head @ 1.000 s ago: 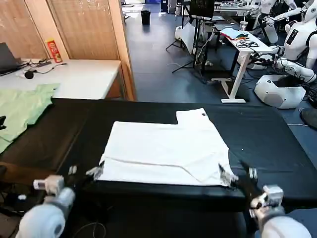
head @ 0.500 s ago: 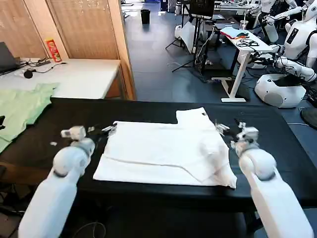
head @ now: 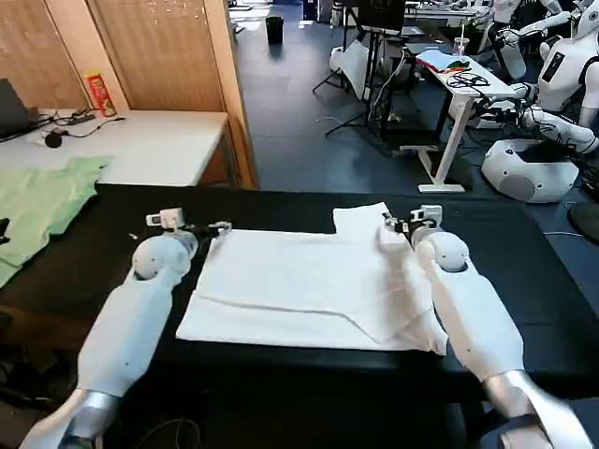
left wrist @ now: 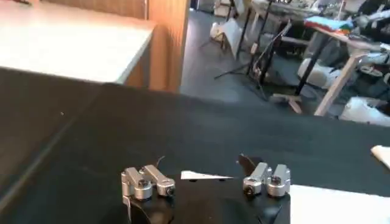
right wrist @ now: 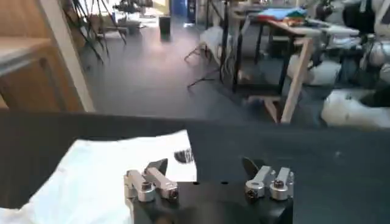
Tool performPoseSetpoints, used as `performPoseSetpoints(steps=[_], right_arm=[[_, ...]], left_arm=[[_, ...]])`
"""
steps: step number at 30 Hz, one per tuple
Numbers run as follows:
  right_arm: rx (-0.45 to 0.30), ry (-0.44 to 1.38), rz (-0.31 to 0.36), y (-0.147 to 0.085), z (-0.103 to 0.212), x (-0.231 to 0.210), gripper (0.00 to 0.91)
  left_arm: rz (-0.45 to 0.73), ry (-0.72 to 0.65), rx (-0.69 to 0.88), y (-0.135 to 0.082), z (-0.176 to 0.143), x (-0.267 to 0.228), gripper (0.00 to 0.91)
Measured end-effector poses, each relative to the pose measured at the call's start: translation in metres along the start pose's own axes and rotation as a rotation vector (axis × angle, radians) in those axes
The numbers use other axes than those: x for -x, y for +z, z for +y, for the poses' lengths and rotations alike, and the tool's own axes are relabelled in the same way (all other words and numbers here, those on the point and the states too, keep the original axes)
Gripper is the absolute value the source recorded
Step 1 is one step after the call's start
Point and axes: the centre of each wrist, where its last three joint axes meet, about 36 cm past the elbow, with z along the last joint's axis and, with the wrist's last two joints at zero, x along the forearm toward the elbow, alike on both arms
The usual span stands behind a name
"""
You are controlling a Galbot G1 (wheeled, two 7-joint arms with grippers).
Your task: Fold and organize the clothes.
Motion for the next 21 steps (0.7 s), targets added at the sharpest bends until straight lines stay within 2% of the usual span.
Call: performPoseSetpoints(steps=[4, 6, 8, 9, 10, 11, 12, 13, 14, 15, 16, 18, 20, 21], right_arm=[[0.001, -0.004, 0.012, 0.004, 0.002, 0.004, 0.878], [-0.004, -0.004, 0.015, 0.006, 0.002, 0.005, 0.780], [-0.008, -0.004, 0.016, 0.007, 0.002, 0.007, 0.761], [-0.008, -0.005, 0.018, 0.008, 0.002, 0.008, 0.741], [-0.006, -0.006, 0.020, 0.008, 0.002, 0.008, 0.731], [-0.005, -0.007, 0.020, 0.008, 0.002, 0.008, 0.722], [-0.005, -0.008, 0.020, 0.009, 0.002, 0.008, 0.644], [-0.004, -0.010, 0.021, 0.009, 0.003, 0.008, 0.614], [-0.005, -0.011, 0.021, 0.010, 0.003, 0.008, 0.556], [-0.006, -0.013, 0.022, 0.010, 0.004, 0.008, 0.488], [-0.007, -0.015, 0.022, 0.011, 0.004, 0.008, 0.478], [-0.011, -0.026, 0.023, 0.012, 0.005, 0.008, 0.312], [-0.014, -0.035, 0.022, 0.013, 0.007, 0.007, 0.215], [-0.015, -0.040, 0.022, 0.014, 0.007, 0.007, 0.195]], left_arm=[[0.011, -0.001, -0.002, 0.002, 0.000, 0.006, 0.878], [0.015, -0.001, 0.003, 0.004, 0.000, 0.009, 0.878], [0.016, -0.002, 0.006, 0.005, -0.001, 0.011, 0.839], [0.015, -0.008, 0.013, 0.006, -0.002, 0.012, 0.761], [0.014, -0.011, 0.018, 0.006, -0.002, 0.013, 0.741], [0.012, -0.014, 0.020, 0.006, -0.003, 0.014, 0.683], [0.010, -0.017, 0.020, 0.006, -0.003, 0.016, 0.556], [0.009, -0.018, 0.018, 0.006, -0.004, 0.017, 0.429], [0.010, -0.018, 0.015, 0.007, -0.004, 0.018, 0.332], [0.010, -0.018, 0.013, 0.007, -0.004, 0.019, 0.195], [0.011, -0.017, 0.012, 0.007, -0.004, 0.019, 0.195], [0.011, -0.013, 0.012, 0.007, -0.005, 0.020, 0.185], [0.011, -0.012, 0.014, 0.007, -0.006, 0.020, 0.176], [0.011, -0.012, 0.017, 0.008, -0.007, 0.020, 0.176]])
